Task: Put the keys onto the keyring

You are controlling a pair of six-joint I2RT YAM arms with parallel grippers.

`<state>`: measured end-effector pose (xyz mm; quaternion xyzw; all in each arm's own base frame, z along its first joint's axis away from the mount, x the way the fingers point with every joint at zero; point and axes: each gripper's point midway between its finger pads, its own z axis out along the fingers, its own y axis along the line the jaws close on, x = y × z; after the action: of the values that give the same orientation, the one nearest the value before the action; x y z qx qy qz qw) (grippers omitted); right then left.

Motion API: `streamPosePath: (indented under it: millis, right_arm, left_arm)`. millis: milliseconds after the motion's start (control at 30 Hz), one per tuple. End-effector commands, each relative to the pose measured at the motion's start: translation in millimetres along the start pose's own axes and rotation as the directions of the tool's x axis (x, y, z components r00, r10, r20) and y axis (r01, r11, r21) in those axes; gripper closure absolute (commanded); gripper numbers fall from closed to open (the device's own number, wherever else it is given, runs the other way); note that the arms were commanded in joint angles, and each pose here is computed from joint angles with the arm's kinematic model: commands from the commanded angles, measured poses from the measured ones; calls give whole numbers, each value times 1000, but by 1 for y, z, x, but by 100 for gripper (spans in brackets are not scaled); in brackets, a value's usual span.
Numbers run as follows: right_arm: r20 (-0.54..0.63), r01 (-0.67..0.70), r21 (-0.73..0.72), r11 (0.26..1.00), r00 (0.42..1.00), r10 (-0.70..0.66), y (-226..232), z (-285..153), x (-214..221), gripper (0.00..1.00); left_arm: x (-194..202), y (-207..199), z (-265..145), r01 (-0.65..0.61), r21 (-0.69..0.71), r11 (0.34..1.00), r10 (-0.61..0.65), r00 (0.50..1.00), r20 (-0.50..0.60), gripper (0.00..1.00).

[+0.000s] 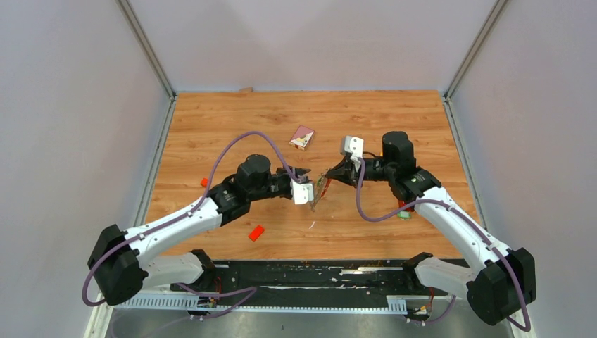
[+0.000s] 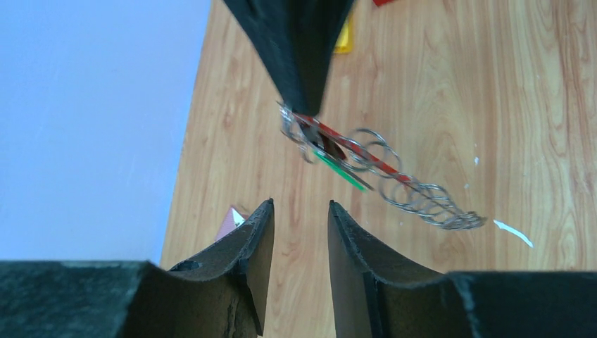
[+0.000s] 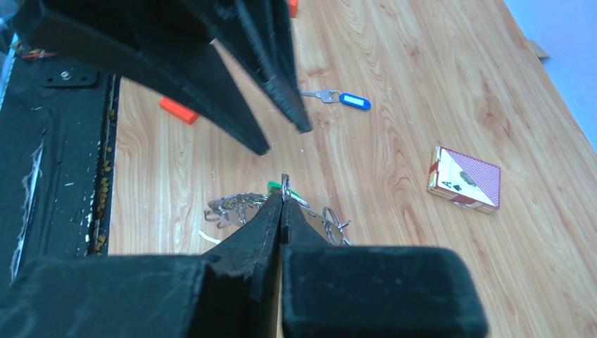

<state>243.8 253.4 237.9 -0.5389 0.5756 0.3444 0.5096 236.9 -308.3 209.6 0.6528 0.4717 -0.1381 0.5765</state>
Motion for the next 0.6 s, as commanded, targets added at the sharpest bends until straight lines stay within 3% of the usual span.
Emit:
streamPosePath:
  millis: [0, 300, 567]
  right_arm:
    - [60, 108, -108, 988, 993, -102, 18, -3, -10, 100]
    - [109, 161, -238, 958, 984, -139, 41, -3, -5, 100]
    - [117, 173, -250, 953, 982, -148, 44, -2, -4, 100]
  left_arm:
    - [-34, 17, -2, -22, 22, 1000, 20, 997, 78, 59]
    - [-50, -17, -2, -31, 250, 968, -5, 990, 140, 60]
    - [-52, -27, -1, 1, 311, 950, -48, 988, 146, 61]
